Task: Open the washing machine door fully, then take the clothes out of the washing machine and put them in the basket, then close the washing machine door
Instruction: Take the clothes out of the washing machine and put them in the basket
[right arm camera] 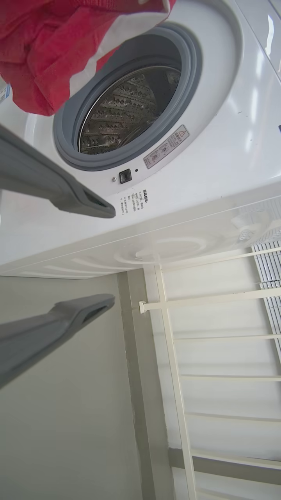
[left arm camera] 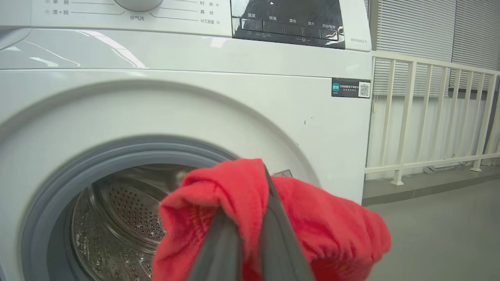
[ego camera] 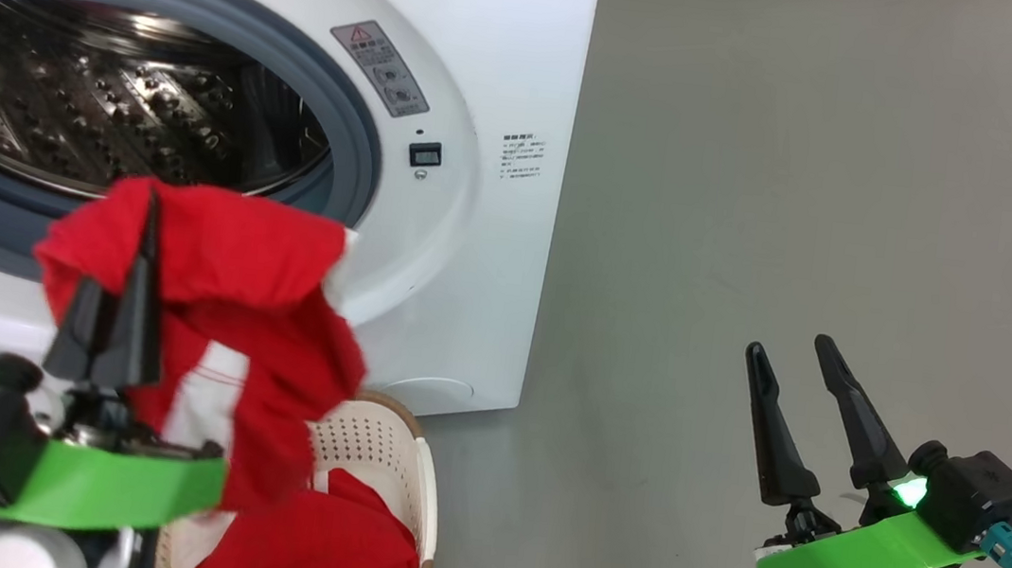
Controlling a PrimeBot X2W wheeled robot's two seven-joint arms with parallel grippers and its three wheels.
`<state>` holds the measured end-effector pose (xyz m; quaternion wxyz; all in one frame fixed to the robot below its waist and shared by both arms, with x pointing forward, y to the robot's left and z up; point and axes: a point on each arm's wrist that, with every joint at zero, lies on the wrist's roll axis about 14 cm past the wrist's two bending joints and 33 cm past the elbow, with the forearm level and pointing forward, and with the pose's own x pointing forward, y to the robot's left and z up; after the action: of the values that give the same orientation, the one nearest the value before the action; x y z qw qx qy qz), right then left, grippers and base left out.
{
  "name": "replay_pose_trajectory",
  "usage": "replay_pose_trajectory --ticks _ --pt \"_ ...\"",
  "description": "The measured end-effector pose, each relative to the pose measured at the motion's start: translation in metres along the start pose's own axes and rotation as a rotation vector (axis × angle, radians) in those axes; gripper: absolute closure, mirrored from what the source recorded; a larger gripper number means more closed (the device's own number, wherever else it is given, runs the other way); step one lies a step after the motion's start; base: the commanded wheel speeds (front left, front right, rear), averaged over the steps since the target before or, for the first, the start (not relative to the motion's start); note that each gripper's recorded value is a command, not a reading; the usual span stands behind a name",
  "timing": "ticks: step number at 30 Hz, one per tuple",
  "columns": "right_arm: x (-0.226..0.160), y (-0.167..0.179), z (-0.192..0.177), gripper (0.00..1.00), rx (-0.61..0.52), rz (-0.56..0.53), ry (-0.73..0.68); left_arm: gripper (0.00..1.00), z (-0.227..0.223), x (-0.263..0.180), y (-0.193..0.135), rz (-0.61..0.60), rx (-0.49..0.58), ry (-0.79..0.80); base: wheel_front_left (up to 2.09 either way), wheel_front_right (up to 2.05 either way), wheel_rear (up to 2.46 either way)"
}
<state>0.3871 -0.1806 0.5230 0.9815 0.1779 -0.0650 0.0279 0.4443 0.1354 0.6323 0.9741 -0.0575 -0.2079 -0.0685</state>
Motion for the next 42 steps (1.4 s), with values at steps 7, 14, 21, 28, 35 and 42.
replay_pose_trajectory --ticks 7,14,21,28,35,42 --pt "0.003 -0.001 -0.007 0.00 0.009 -0.008 0.016 1.00 -0.046 -0.024 -0.004 0.028 -0.059 0.158 0.00 0.00 0.00" --pt "0.009 -0.008 -0.022 0.00 0.008 -0.022 0.054 1.00 -0.135 -0.062 0.005 0.089 -0.091 0.445 0.00 0.00 0.00" --pt "0.021 -0.008 -0.035 0.00 0.000 -0.007 0.084 1.00 -0.206 -0.095 0.014 0.142 -0.111 0.679 0.00 0.00 0.00" --pt "0.040 -0.006 -0.049 0.00 0.001 0.011 0.106 1.00 -0.268 -0.117 0.018 0.202 -0.209 0.872 0.00 0.00 0.00" --pt "0.056 -0.009 -0.068 0.00 0.004 0.016 0.139 1.00 -0.313 -0.119 0.016 0.232 -0.251 1.006 0.00 0.00 0.00" --pt "0.067 -0.012 -0.085 0.00 0.015 0.015 0.164 1.00 -0.348 -0.133 0.009 0.233 -0.273 1.139 0.00 0.00 0.00"
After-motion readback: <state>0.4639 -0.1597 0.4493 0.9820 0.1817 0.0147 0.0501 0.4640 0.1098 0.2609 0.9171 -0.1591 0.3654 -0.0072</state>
